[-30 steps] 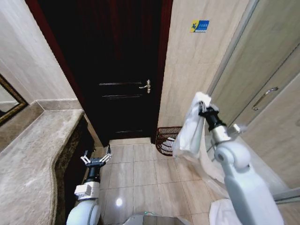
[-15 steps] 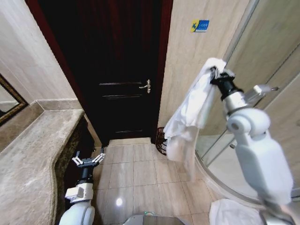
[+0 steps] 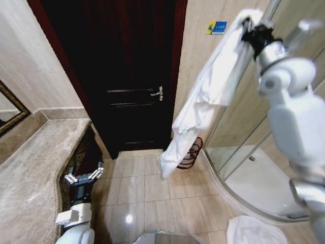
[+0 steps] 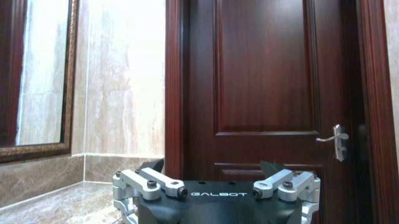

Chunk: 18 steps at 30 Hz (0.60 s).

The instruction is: Discard the used towel into the hamper.

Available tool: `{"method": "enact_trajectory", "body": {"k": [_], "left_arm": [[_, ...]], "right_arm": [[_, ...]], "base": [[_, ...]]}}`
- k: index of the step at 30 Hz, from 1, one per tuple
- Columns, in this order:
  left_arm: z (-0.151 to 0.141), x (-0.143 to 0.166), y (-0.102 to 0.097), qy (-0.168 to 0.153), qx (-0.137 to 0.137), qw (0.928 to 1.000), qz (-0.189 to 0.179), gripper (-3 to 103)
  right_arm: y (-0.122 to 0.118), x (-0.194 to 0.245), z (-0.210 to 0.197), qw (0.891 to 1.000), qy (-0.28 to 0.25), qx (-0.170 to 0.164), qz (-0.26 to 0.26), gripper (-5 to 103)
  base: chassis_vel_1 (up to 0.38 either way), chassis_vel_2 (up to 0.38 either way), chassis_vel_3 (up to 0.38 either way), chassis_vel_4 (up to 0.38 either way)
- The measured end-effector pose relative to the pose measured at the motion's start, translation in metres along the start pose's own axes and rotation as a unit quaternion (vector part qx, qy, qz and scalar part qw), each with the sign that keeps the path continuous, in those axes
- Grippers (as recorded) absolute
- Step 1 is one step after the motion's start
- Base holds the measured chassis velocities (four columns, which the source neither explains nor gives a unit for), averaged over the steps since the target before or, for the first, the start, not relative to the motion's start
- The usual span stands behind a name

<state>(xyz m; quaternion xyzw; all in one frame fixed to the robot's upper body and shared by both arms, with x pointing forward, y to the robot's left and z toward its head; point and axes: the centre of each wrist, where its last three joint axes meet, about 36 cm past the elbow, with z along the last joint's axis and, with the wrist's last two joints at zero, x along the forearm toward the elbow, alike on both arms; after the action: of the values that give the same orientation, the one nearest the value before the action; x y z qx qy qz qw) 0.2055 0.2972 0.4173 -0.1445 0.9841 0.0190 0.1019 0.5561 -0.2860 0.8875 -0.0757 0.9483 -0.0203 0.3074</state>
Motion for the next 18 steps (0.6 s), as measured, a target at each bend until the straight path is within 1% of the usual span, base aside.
{"method": "enact_trajectory", "body": {"k": [1, 4, 6, 8, 9, 12, 14, 16, 18], "left_arm": [[0.000, 0.000, 0.000, 0.000, 0.000, 1.0000, 0.000, 100], [0.003, -0.003, 0.003, 0.000, 0.004, 1.0000, -0.002, 100], [0.004, -0.004, 0.004, 0.001, 0.004, 1.0000, -0.002, 100], [0.008, -0.005, 0.006, 0.005, 0.007, 1.0000, -0.003, 100], [0.008, -0.005, 0.006, 0.005, 0.007, 1.0000, -0.003, 100], [0.013, -0.003, 0.008, 0.011, 0.010, 0.9999, -0.004, 100], [0.015, -0.003, 0.008, 0.012, 0.011, 0.9999, -0.004, 100], [0.017, -0.002, 0.009, 0.012, 0.014, 0.9998, -0.005, 100], [0.017, -0.001, 0.009, 0.011, 0.015, 0.9998, -0.005, 100]], "right_arm": [[0.000, 0.000, 0.000, 1.000, 0.000, 0.000, 0.000, 5], [0.024, -0.035, -0.017, 1.000, -0.009, -0.016, -0.004, 5], [0.028, -0.043, -0.020, 1.000, -0.009, -0.019, -0.004, 5], [0.039, -0.070, -0.025, 1.000, -0.008, -0.022, 0.003, 5], [0.039, -0.070, -0.025, 1.000, -0.008, -0.022, 0.003, 5], [0.043, -0.095, -0.026, 1.000, -0.018, -0.010, 0.014, 5], [0.043, -0.102, -0.028, 1.000, -0.022, -0.005, 0.016, 5], [0.039, -0.118, -0.032, 0.999, -0.027, 0.006, 0.026, 5], [0.036, -0.124, -0.032, 0.999, -0.028, 0.011, 0.030, 5]], "base": [[0.000, 0.000, 0.000, 0.000], [0.000, 0.000, 0.000, 0.000], [0.000, 0.000, 0.000, 0.000], [0.000, 0.000, 0.000, 0.000], [0.000, 0.000, 0.000, 0.000], [0.000, 0.000, 0.000, 0.000], [0.000, 0.000, 0.000, 0.000], [0.000, 0.000, 0.000, 0.000], [0.000, 0.000, 0.000, 0.000]]}}
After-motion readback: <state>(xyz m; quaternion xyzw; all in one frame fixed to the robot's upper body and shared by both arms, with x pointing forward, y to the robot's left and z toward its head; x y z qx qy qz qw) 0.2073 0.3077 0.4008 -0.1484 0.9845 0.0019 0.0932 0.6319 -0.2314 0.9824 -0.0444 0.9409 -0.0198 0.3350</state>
